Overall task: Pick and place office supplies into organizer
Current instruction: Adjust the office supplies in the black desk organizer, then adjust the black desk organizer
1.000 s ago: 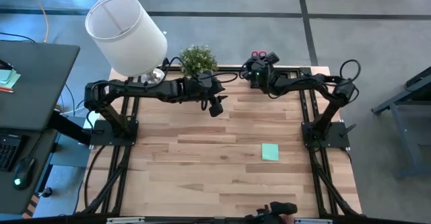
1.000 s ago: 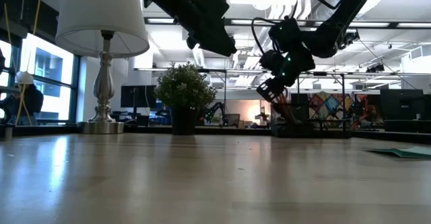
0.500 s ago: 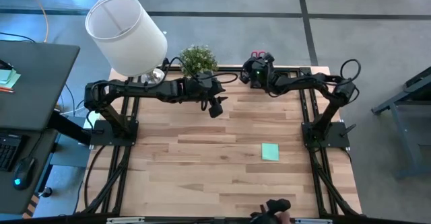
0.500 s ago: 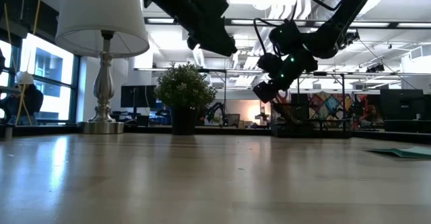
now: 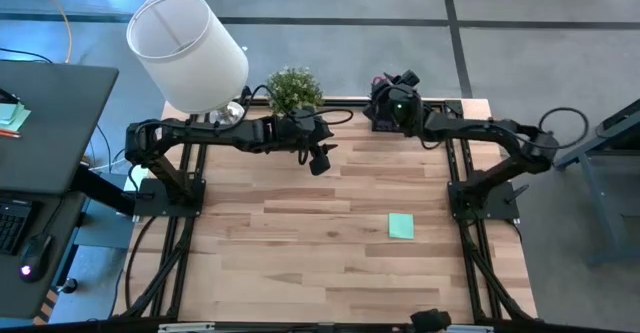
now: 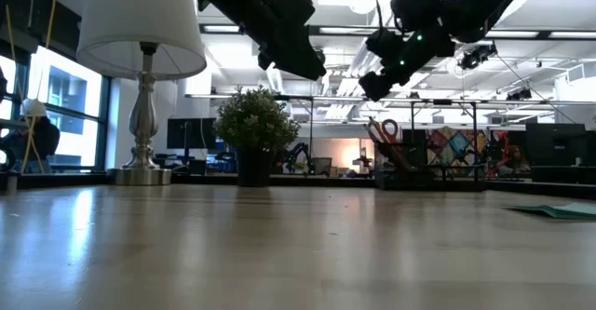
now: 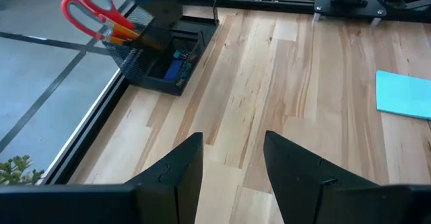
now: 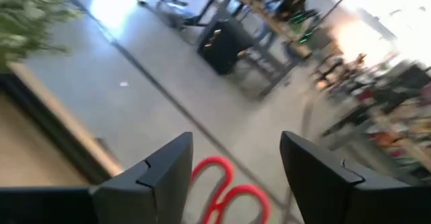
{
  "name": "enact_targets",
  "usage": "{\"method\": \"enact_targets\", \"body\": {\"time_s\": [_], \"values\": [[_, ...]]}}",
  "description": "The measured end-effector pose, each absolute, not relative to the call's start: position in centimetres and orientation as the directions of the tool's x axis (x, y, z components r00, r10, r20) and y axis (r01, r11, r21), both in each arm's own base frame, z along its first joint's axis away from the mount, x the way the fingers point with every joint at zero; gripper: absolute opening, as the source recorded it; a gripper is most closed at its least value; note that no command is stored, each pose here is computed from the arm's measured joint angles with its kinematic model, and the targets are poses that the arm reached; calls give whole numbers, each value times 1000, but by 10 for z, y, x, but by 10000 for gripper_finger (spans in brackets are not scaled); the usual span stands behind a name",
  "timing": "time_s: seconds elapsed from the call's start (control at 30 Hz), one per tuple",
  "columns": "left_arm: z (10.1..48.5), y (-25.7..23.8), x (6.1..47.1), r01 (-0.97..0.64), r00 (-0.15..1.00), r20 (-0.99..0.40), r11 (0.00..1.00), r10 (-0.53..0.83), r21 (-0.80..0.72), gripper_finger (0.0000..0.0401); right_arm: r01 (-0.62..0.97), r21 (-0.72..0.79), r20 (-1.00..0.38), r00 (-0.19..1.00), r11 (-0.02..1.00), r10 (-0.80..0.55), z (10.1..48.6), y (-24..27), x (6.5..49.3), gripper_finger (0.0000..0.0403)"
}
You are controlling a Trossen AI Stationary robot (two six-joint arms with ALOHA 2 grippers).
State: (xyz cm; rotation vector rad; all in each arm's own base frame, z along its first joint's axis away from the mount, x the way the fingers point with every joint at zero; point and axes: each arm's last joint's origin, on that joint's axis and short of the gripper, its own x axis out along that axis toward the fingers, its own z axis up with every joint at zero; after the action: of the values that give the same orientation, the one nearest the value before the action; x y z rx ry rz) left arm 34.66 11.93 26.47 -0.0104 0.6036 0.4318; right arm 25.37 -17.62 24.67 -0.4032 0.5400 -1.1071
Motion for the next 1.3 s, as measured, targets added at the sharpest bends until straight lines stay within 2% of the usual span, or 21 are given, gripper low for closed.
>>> {"method": "enact_targets", "body": {"time_s": [0.1, 0.2, 0.33, 0.4, 0.47, 0.6, 0.8, 0.93, 1.1, 1.3], "values": [[264, 119, 346, -395, 735, -556, 911, 389, 116, 145, 735, -493, -287, 366, 465, -885, 243, -180, 246, 196], [264, 119, 346, -395, 732, -560, 911, 389, 116, 145, 726, -434, -387, 384, 533, -838, 231, -188, 239, 159], [264, 119, 346, -395, 730, -562, 911, 388, 115, 145, 710, -434, -447, 364, 554, -817, 217, -193, 231, 82], [264, 119, 346, -395, 730, -563, 912, 387, 116, 145, 707, -414, -440, 397, 574, -806, 211, -195, 227, 34], [264, 119, 346, -395, 731, -561, 911, 388, 115, 145, 708, -381, -424, 438, 595, -793, 207, -197, 224, 10], [264, 119, 346, -396, 733, -558, 911, 389, 115, 145, 737, -349, -423, 426, 578, -800, 195, -205, 215, 22], [265, 119, 347, -397, 740, -548, 911, 391, 114, 145, 717, -273, -422, 510, 641, -750, 181, -210, 221, 4], [265, 119, 347, -396, 740, -548, 911, 390, 114, 145, 711, -291, -420, 506, 640, -753, 174, -208, 228, 3], [265, 119, 347, -396, 738, -551, 911, 390, 115, 145, 730, -323, -412, 464, 602, -784, 177, -207, 226, 4], [263, 119, 346, -393, 727, -568, 912, 387, 118, 145, 740, -343, -373, 458, 579, -807, 201, -198, 218, 3]]}}
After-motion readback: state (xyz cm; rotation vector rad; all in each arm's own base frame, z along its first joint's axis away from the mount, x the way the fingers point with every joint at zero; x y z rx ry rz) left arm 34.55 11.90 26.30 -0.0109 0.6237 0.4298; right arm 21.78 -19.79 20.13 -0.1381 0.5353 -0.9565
